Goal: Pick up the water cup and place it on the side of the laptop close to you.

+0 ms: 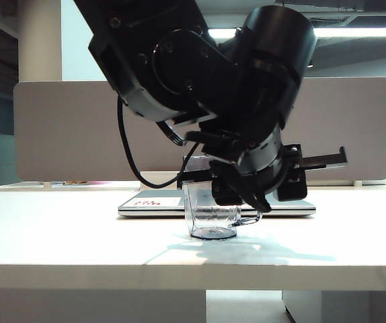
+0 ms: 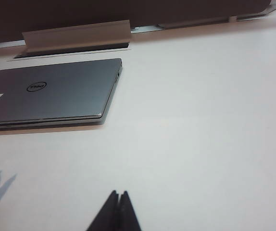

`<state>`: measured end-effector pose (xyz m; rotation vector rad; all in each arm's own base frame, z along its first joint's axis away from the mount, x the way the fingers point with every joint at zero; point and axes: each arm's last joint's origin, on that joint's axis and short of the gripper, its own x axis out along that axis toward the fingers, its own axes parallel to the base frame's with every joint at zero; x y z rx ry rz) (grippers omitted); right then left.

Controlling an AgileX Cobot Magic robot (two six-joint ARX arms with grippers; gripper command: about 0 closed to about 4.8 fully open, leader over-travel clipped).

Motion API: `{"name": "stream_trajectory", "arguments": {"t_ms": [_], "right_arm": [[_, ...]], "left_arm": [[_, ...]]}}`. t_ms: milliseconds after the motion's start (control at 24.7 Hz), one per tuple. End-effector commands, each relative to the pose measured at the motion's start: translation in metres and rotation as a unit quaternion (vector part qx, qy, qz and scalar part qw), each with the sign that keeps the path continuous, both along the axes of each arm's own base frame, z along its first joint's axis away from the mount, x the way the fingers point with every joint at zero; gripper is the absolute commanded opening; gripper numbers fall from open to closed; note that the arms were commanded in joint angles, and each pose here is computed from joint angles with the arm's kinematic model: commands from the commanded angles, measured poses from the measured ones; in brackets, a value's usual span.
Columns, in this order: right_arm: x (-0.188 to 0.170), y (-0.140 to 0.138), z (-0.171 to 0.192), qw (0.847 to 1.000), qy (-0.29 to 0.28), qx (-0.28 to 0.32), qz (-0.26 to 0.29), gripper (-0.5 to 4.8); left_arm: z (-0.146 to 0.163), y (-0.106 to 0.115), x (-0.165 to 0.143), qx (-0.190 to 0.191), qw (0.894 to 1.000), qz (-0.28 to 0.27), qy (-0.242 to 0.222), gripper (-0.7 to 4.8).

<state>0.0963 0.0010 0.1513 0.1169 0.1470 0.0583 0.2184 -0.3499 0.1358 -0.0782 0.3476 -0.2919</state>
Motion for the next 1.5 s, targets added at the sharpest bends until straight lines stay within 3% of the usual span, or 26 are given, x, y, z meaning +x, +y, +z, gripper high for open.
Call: {"name": "stream_trajectory", "arguments": {"t_ms": [41, 527, 892, 1217, 1501], "right_arm": [[0.000, 0.000, -0.001, 1.000, -0.003, 0.001, 0.001, -0.06], [0.000, 0.000, -0.001, 1.000, -0.003, 0.001, 0.003, -0.06], [0.000, 0.000, -0.001, 1.000, -0.003, 0.001, 0.004, -0.06], [0.000, 0.000, -0.001, 1.000, -0.003, 0.002, 0.005, -0.06], [0.000, 0.004, -0.001, 0.998, -0.004, 0.010, 0.062, -0.06]], "left_arm": [[0.005, -0.001, -0.001, -0.003, 1.000, -0.002, -0.008, 1.26], [0.014, -0.001, -0.017, 0.055, 0.998, -0.022, 0.005, 1.30], [0.014, -0.002, -0.021, 0.062, 0.997, -0.032, 0.015, 1.30], [0.014, -0.001, -0.033, 0.102, 0.993, -0.049, 0.039, 1.30], [0.032, 0.006, -0.044, 0.115, 0.986, -0.099, 0.073, 1.29]]}}
